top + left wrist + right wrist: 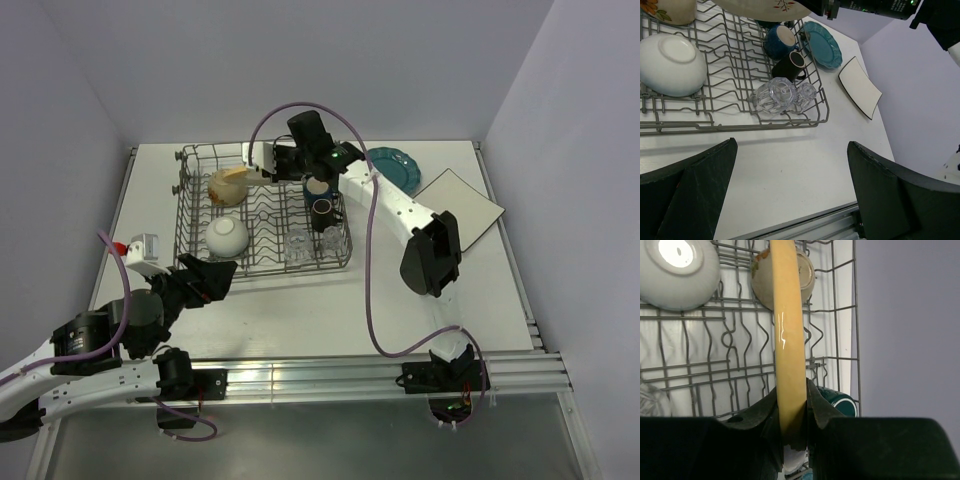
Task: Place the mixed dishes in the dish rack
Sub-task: Insert the plate into the dish rack, then grab a plate with the right arm
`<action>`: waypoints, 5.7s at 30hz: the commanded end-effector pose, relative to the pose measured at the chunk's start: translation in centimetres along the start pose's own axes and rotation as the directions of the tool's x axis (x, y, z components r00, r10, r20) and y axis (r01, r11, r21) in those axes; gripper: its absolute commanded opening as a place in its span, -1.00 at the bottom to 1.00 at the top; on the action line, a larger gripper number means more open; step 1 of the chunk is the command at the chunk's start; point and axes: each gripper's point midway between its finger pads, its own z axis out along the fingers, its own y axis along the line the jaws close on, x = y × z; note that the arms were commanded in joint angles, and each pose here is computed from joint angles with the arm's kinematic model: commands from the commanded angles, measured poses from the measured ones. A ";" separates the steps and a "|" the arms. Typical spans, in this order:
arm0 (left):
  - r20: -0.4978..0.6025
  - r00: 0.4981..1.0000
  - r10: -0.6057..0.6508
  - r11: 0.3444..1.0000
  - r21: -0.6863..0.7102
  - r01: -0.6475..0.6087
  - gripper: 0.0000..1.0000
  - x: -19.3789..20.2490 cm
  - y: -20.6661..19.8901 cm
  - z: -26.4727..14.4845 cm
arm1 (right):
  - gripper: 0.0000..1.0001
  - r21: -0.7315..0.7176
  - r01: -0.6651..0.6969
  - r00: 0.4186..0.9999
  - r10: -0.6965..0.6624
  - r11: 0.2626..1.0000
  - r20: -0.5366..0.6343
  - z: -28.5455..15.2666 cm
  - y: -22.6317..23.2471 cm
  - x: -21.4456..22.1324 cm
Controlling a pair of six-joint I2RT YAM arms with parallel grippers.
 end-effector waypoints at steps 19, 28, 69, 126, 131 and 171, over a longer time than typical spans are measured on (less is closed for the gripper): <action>-0.005 1.000 -0.026 0.999 0.023 0.026 0.98 -0.5 -1.0 -0.2 | -1.00 0.059 0.029 0.990 -0.036 0.998 0.135 -2.4 -3.1 -5.2; 0.000 1.000 -0.024 0.999 0.022 0.024 0.98 -0.7 -1.0 -0.2 | -1.00 0.008 0.022 0.989 -0.023 1.000 0.143 -1.3 -1.6 -5.1; -0.008 1.000 -0.024 1.000 0.017 0.024 0.98 -0.7 -1.3 -0.1 | -0.53 -0.033 -0.032 0.996 0.035 0.999 0.079 3.2 0.0 -1.6; -0.013 1.000 -0.020 0.999 0.030 0.020 0.98 -0.7 -2.1 0.1 | 0.47 0.225 -0.152 0.988 0.143 0.962 0.059 4.3 -5.3 -0.1; -0.013 1.000 -0.018 0.999 0.030 0.019 0.98 -0.8 -2.1 0.1 | 0.47 0.224 -0.154 0.988 0.145 0.962 0.058 4.3 -5.3 -0.1; 0.100 0.975 -0.196 0.981 0.011 0.196 0.98 0.1 -0.2 1.5 | 0.40 0.333 -0.763 -0.424 0.818 -0.553 0.388 -21.7 5.6 29.2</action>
